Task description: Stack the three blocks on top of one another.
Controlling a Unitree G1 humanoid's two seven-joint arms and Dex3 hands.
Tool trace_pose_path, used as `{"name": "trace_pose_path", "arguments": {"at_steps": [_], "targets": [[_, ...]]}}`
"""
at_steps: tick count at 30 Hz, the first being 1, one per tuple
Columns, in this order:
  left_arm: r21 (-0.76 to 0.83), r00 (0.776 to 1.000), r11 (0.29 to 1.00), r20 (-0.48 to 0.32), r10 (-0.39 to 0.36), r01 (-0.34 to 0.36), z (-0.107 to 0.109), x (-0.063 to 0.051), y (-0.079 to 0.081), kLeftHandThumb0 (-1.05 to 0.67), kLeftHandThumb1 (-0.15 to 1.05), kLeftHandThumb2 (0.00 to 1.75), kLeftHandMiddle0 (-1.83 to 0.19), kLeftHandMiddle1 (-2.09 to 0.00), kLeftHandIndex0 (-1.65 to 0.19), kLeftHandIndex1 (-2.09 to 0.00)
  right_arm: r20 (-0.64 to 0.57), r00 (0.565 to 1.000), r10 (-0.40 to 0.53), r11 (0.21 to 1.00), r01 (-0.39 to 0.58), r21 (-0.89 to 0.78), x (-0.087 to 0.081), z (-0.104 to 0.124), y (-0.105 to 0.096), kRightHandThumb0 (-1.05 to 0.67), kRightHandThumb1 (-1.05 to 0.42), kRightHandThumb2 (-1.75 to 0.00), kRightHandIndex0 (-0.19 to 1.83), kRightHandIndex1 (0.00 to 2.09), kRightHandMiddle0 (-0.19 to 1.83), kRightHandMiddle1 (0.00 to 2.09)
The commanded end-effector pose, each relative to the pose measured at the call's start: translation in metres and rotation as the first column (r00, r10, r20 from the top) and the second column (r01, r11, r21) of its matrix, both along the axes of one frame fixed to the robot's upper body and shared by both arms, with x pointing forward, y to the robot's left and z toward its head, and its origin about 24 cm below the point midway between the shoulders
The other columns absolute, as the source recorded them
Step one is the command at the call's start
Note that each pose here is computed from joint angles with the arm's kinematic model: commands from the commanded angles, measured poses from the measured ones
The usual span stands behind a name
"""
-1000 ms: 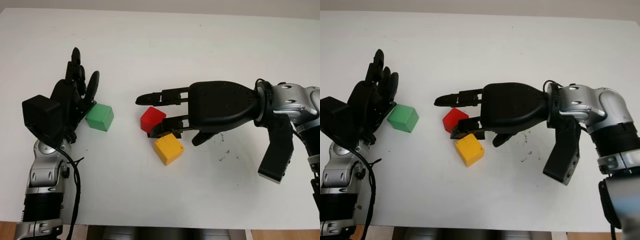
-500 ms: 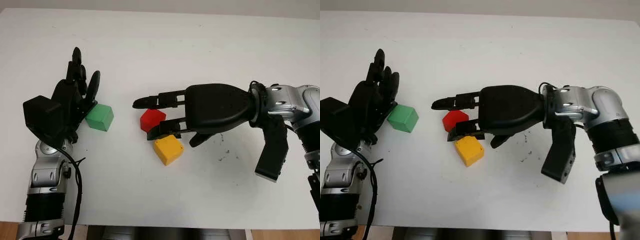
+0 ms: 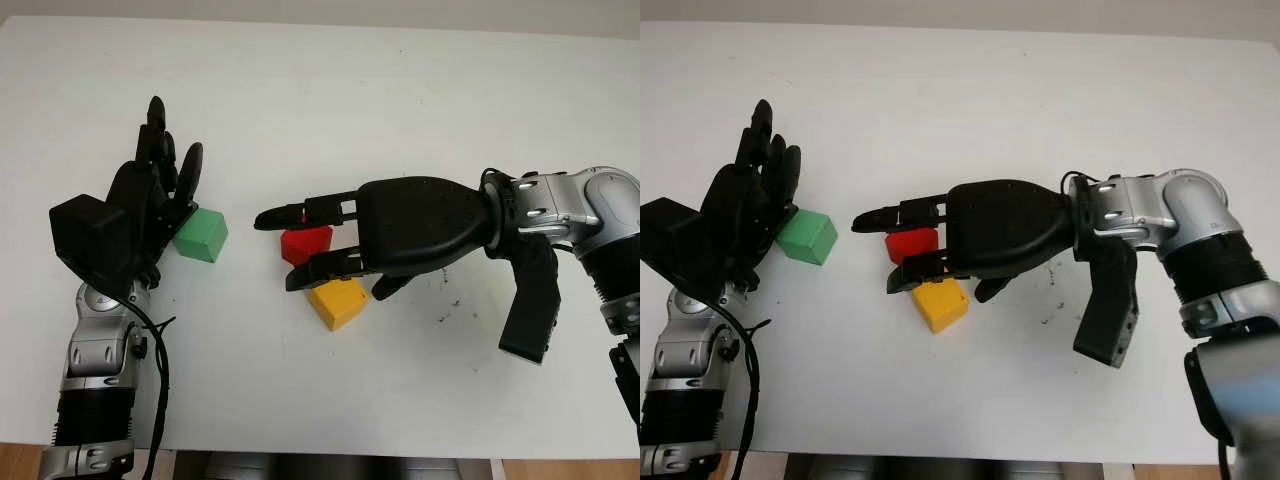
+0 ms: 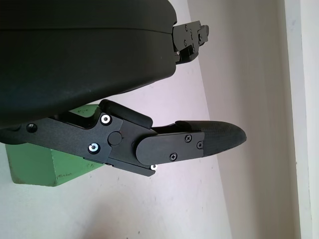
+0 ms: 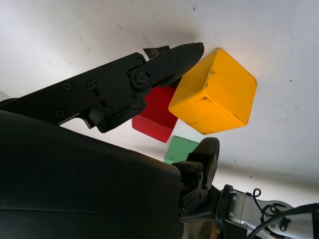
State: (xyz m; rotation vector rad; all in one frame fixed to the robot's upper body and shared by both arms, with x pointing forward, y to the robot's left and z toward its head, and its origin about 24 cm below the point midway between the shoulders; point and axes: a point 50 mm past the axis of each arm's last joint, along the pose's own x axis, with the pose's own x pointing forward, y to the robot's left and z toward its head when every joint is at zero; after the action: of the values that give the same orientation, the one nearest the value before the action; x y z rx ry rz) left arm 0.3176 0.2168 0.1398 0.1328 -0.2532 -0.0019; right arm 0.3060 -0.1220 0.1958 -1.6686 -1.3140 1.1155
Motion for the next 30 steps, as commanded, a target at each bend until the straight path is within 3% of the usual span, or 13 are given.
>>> {"name": "trace_pose_path", "arguments": {"at_steps": [1, 14, 24, 26, 30], "targets": [[0.004, 1.0, 1.0, 0.012, 0.001, -0.001, 0.001, -0.003, 0.0, -0.71, 1.05, 0.5, 0.19, 0.0, 0.18, -0.05, 0.003, 1.0, 0.015, 1.0, -0.015, 0.017, 0.001, 0.001, 0.003, -0.55, -0.87, -0.05, 0.01, 0.05, 0.27, 0.54], [-0.007, 1.0, 1.0, 0.009, 0.017, -0.017, 0.001, -0.006, -0.001, -0.71, 1.05, 0.48, 0.19, -0.03, 0.18, -0.05, 0.019, 0.998, 0.053, 0.999, -0.053, -0.01, 0.001, -0.007, 0.006, -0.58, -0.9, -0.06, 0.0, 0.05, 0.32, 0.56], [-0.011, 1.0, 1.0, -0.003, 0.018, -0.018, 0.001, -0.007, -0.001, -0.72, 1.05, 0.47, 0.19, -0.01, 0.19, -0.05, -0.006, 0.997, 0.077, 0.996, -0.077, 0.047, 0.002, -0.01, 0.011, -0.56, -0.94, -0.06, 0.09, 0.08, 0.55, 0.68], [-0.01, 1.0, 1.0, 0.001, 0.017, -0.017, 0.002, -0.007, -0.001, -0.72, 1.05, 0.47, 0.19, -0.01, 0.19, -0.05, -0.007, 0.996, 0.084, 0.995, -0.083, 0.057, 0.002, -0.01, 0.011, -0.55, -0.95, -0.06, 0.12, 0.08, 0.59, 0.75], [-0.006, 1.0, 1.0, 0.01, 0.016, -0.016, 0.003, -0.008, 0.0, -0.71, 1.05, 0.48, 0.19, -0.01, 0.19, -0.04, 0.031, 0.995, 0.095, 0.995, -0.096, 0.032, 0.002, -0.01, 0.011, -0.51, -0.95, -0.05, 0.15, 0.06, 0.56, 1.25]]}}
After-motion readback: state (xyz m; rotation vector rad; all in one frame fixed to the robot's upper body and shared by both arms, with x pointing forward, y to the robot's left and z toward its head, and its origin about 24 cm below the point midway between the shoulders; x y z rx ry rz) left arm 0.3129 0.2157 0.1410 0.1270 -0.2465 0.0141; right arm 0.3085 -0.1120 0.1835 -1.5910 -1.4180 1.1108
